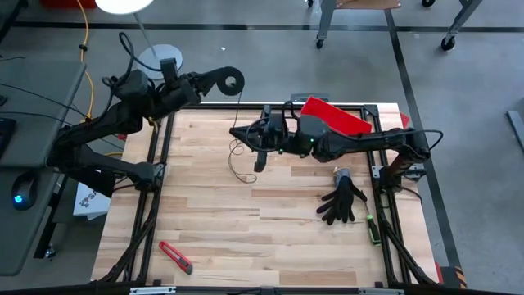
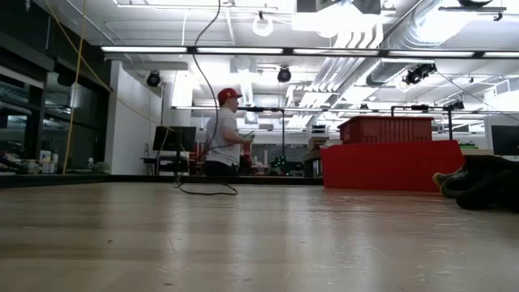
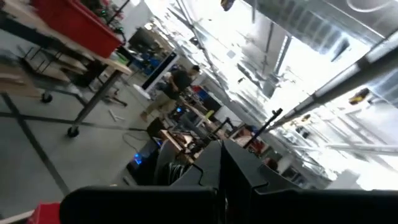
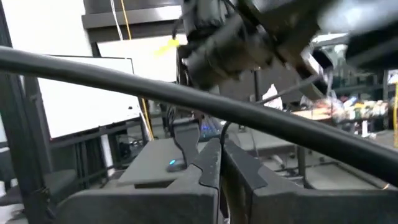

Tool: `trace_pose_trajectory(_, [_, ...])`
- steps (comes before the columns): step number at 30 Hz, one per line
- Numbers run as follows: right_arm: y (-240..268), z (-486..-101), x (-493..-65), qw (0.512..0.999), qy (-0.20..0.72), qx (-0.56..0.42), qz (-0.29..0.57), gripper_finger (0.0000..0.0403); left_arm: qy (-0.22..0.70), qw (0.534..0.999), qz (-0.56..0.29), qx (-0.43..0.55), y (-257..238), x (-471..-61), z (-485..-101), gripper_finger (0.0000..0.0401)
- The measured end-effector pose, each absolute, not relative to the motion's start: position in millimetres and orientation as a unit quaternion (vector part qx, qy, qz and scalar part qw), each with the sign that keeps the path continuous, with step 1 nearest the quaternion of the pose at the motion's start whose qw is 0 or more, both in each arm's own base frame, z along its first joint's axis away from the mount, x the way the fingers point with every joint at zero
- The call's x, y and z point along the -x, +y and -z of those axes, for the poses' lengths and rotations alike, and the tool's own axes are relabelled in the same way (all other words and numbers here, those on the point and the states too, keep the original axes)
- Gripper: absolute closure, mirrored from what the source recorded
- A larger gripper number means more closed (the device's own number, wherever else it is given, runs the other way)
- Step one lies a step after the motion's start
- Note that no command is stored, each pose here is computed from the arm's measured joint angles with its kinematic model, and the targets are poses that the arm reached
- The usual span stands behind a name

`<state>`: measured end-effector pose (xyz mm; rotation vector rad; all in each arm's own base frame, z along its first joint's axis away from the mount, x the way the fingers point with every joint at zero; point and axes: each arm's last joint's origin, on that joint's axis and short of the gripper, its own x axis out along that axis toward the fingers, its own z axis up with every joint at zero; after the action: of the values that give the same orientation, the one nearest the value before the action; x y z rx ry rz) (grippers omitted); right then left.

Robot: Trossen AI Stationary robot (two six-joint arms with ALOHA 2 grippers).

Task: Coil cords
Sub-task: Coil the black wire on the spool

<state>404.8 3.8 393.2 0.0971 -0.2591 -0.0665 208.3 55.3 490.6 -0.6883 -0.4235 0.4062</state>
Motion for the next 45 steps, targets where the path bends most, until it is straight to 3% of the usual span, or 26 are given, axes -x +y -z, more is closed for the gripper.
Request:
trace_pose_trajectory(4, [4, -395, -419, 0.991, -0.127, -0.035, 0.021, 0.0402, -0.227, 0.884, -0.187, 0.364, 62, -220, -489, 0.0401])
trace_pose_trajectory(11, [4, -396, -452, 0.993, -0.117, -0.013, 0.017, 0.0403, -0.243, 0.85, -0.088, 0.459, 63, -240, -488, 0.0401])
trace_pose_trajectory(18, [0, -405, -456, 0.993, -0.116, 0.015, -0.003, 0.0403, -0.232, 0.794, 0.005, 0.562, 55, -227, -496, 0.0401])
trace_pose_trajectory(23, [-14, -408, -454, 0.992, -0.124, 0.019, -0.01, 0.0403, -0.233, 0.777, 0.04, 0.583, 44, -213, -505, 0.0401])
trace_pose_trajectory(34, [-14, -416, -452, 0.985, -0.165, 0.015, -0.039, 0.0403, -0.209, 0.769, 0.028, 0.603, 33, -220, -498, 0.0401])
trace_pose_trajectory(45, [-12, -424, -446, 0.982, -0.175, 0.018, -0.068, 0.0403, -0.215, 0.802, -0.015, 0.557, 33, -209, -499, 0.0401])
